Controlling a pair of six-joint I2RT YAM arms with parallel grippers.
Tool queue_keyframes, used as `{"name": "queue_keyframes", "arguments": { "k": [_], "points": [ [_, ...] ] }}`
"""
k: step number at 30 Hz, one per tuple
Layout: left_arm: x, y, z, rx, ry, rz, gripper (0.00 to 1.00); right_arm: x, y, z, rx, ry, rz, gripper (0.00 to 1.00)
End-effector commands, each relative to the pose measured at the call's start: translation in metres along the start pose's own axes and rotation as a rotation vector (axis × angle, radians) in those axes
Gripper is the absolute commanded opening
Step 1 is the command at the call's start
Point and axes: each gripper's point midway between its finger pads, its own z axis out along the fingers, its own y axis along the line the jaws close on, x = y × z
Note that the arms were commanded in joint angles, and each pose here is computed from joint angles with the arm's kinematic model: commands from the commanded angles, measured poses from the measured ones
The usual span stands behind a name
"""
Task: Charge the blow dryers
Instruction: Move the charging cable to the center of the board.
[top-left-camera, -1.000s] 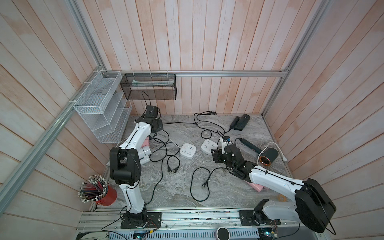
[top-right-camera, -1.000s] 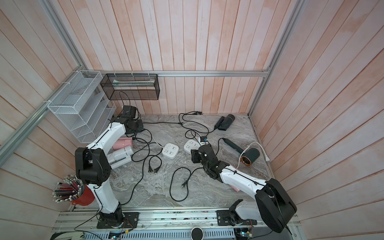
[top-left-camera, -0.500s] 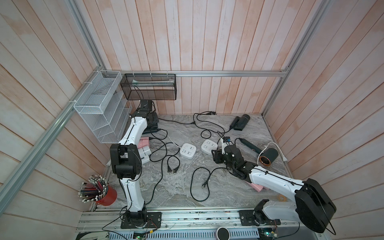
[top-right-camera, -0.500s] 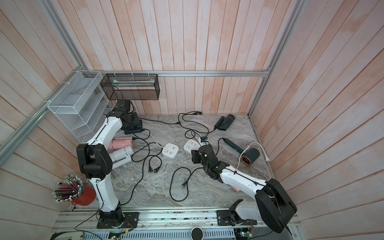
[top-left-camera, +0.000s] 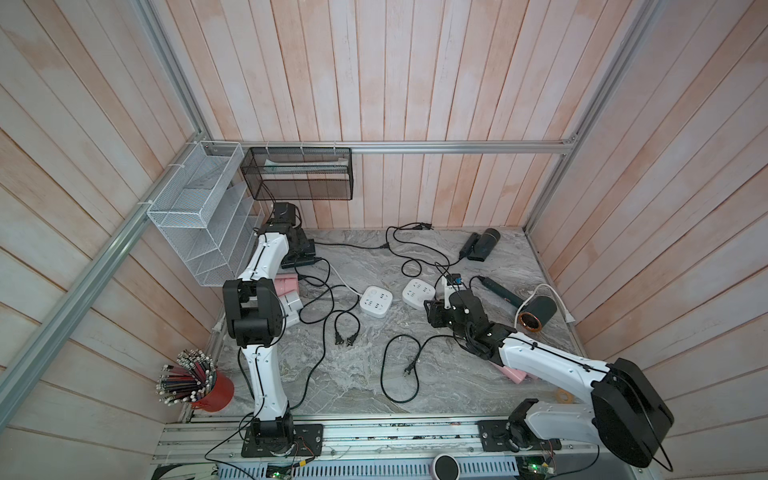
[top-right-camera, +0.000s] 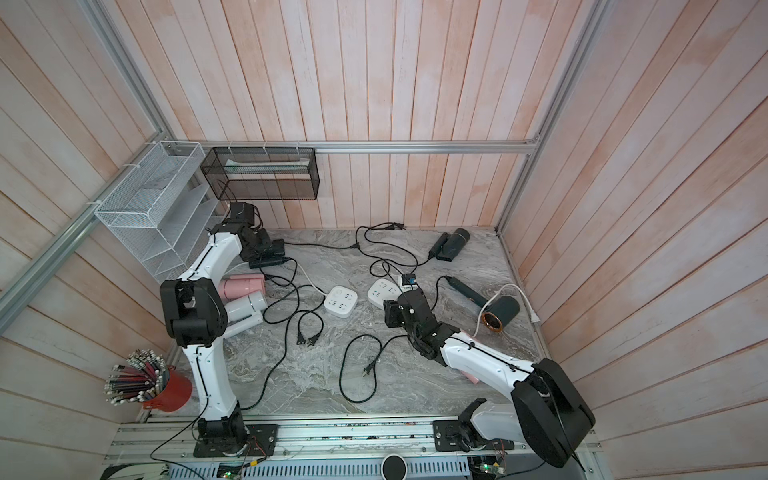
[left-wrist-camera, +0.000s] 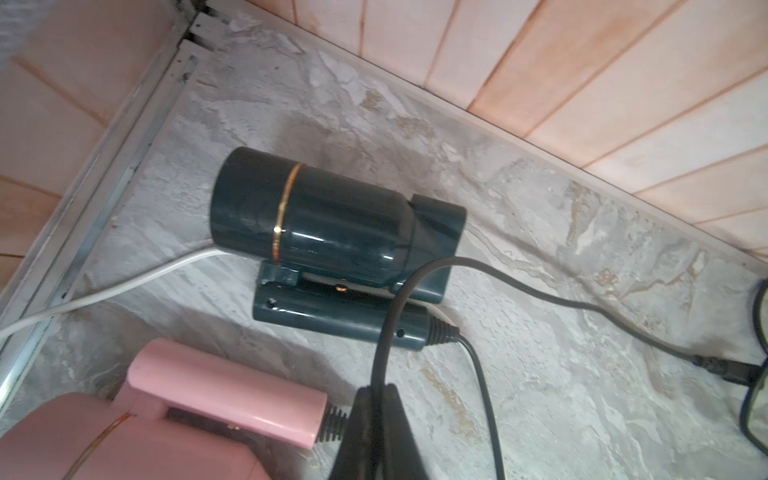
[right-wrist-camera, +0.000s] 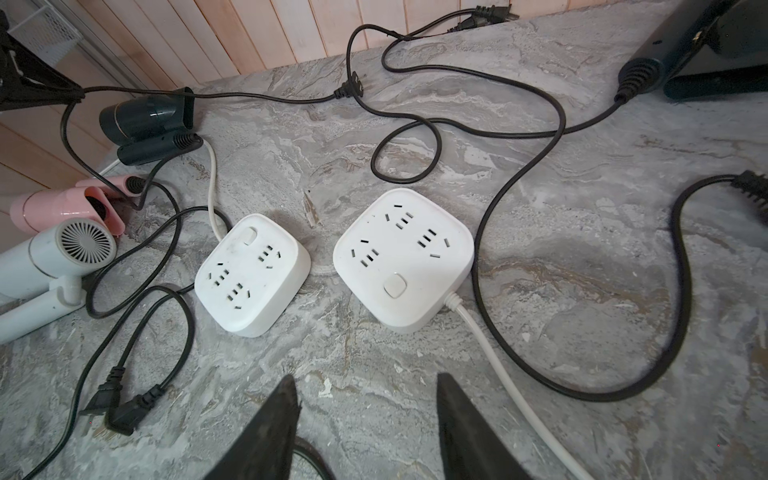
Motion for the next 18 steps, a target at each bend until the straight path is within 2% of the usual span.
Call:
{"name": "queue_keyframes", "arguments": {
  "k": [1, 6, 9, 13, 16, 18],
  "points": [
    [-0.016, 0.005, -0.019, -0.002, -0.053, -0.036, 0.07, 0.004, -0.007, -0.002, 0.028, 0.007, 0.004, 0.54],
    [-0.015, 0.013, -0.018, -0.019, -0.053, -0.049, 0.07, 0.002, -0.007, -0.003, 0.025, 0.003, 0.005, 0.54],
    [-0.015, 0.008, -0.015, 0.015, -0.046, -0.047, 0.08, 0.002, -0.007, -0.004, 0.027, 0.003, 0.005, 0.54],
    [-0.014, -0.006, -0.011, 0.082, -0.041, -0.011, 0.13, 0.0, -0.006, -0.008, 0.02, 0.0, 0.003, 0.54],
    [-0.012, -0.011, -0.008, 0.099, -0.034, 0.01, 0.19, 0.002, -0.003, -0.009, -0.002, 0.008, -0.012, 0.53],
    [-0.013, -0.012, -0.01, 0.104, -0.036, 0.011, 0.2, 0.004, -0.002, -0.009, -0.008, 0.014, -0.023, 0.53]
  ]
}}
